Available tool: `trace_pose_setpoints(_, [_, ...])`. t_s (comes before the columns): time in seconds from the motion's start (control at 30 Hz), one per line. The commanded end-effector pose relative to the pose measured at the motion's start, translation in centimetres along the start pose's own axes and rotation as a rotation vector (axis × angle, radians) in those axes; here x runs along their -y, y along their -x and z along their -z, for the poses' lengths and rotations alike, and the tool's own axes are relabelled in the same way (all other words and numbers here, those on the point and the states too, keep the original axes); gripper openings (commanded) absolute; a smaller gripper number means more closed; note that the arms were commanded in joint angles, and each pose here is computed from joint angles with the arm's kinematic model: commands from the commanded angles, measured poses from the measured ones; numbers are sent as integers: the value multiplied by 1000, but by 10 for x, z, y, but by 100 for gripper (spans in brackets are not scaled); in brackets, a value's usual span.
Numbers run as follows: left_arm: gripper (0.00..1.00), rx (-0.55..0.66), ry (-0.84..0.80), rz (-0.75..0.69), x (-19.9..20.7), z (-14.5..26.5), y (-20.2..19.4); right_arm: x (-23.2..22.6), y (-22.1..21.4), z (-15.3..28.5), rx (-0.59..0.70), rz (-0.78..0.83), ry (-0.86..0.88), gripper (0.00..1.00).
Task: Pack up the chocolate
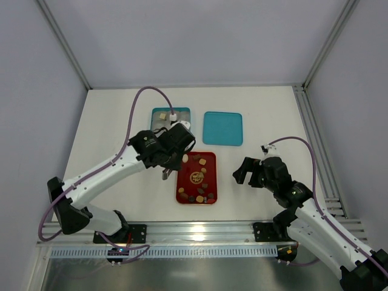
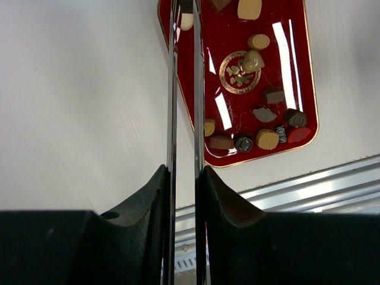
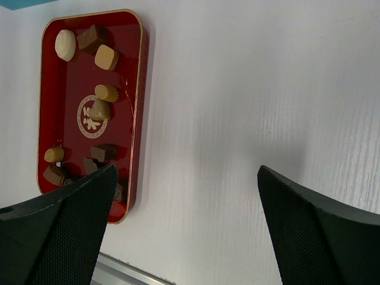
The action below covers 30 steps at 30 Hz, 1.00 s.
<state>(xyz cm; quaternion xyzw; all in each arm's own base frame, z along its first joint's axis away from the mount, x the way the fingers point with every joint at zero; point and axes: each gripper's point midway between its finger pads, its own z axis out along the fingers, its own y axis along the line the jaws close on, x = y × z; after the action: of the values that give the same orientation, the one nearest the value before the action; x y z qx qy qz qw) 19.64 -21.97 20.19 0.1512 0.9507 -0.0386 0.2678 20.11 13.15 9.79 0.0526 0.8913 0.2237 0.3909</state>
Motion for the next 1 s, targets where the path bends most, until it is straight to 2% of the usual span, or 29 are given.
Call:
trace_pose_setpoints(0.0, [20,94,42,-2,-11,16,34,-7,7,-1,26,-7,24,100])
trace_pose_setpoints(0.23, [19,147,90,24,-34,-6,94,-9,9,2,24,-2,28,100])
trace_pose_setpoints(0.27, [18,124,111,42,-43,-22,101,-9,10,4,25,0,23,100])
trace_pose_setpoints(0.5, [17,150,119,73,-63,-57,154,-10,16,9,28,16,17,100])
trace_pose_setpoints(0.7, [17,126,116,54,-62,-88,173,-11,19,11,34,15,14,100])
trace_pose_setpoints(0.97, [17,89,111,44,-55,-120,175,-11,19,13,36,13,14,100])
